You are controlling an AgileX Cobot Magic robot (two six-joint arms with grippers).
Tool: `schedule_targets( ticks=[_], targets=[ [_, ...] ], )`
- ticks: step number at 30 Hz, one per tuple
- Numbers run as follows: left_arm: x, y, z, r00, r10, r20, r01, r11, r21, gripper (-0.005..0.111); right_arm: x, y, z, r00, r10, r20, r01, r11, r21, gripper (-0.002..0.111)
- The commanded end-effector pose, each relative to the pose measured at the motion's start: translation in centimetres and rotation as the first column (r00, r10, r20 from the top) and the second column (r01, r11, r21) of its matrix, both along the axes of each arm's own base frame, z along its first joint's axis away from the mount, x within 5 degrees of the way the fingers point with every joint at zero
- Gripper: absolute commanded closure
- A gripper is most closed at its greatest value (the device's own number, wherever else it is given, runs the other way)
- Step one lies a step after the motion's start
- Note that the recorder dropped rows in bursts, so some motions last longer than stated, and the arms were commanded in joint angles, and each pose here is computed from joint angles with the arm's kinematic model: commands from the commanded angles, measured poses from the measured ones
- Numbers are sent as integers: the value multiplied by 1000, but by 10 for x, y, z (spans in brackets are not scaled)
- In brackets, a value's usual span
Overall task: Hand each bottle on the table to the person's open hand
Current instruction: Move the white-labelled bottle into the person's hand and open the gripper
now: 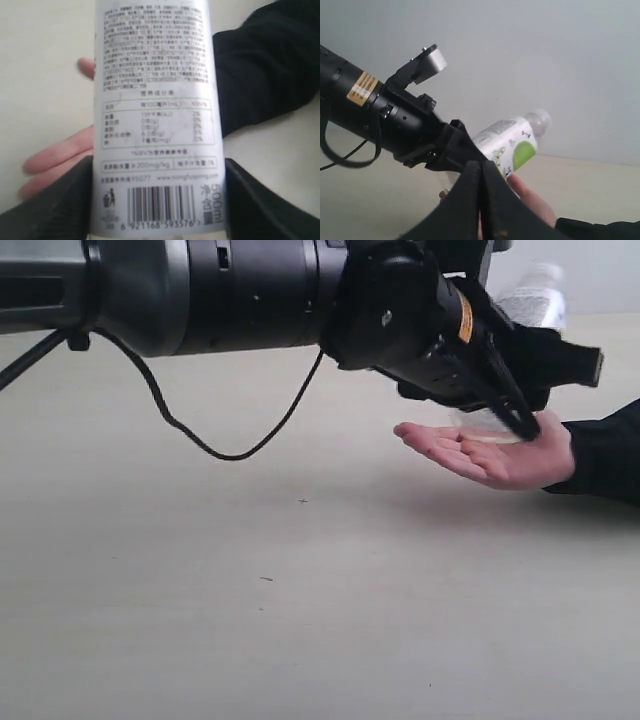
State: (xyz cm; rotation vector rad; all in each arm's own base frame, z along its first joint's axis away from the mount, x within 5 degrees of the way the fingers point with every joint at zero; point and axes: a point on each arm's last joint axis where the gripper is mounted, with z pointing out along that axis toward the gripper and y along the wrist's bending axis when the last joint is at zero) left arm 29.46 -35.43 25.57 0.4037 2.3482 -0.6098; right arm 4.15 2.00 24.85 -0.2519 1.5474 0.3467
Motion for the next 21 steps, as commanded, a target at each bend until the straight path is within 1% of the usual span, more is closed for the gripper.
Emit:
schedule_targets(
  ticks=[1,3,5,9,11,14,17,19,21],
  targets=[
    [-16,6,-2,982,182,45,-187,965,182,107,0,0,-1,1000,1,4,-1,1000,2,108],
    [-29,0,0,964,248,95,-262,946,192,107,0,0,-1,1000,1,4,-1,1000,2,108],
    [-39,-8,4,945,299,131,-316,939,133,107,0,0,-1,1000,1,4,-1,1000,2,108],
    [-54,-22,12,915,375,149,-376,926,-18,107,0,0,-1,1000,1,4,-1,1000,2,108],
    [-58,-25,12,904,402,145,-399,916,-54,107,0,0,-1,1000,1,4,-1,1000,2,108],
    [-59,-24,9,885,442,146,-439,897,-53,107,0,0,-1,1000,1,4,-1,1000,2,108],
    [-58,-27,-3,871,475,126,-473,880,-48,107,0,0,-1,1000,1,4,-1,1000,2,108],
    [-57,-30,-11,867,485,111,-481,874,-65,107,0,0,-1,1000,1,4,-1,1000,2,108],
    [-55,-37,-20,871,483,89,-474,875,-102,107,0,0,-1,1000,1,4,-1,1000,2,108]
  ],
)
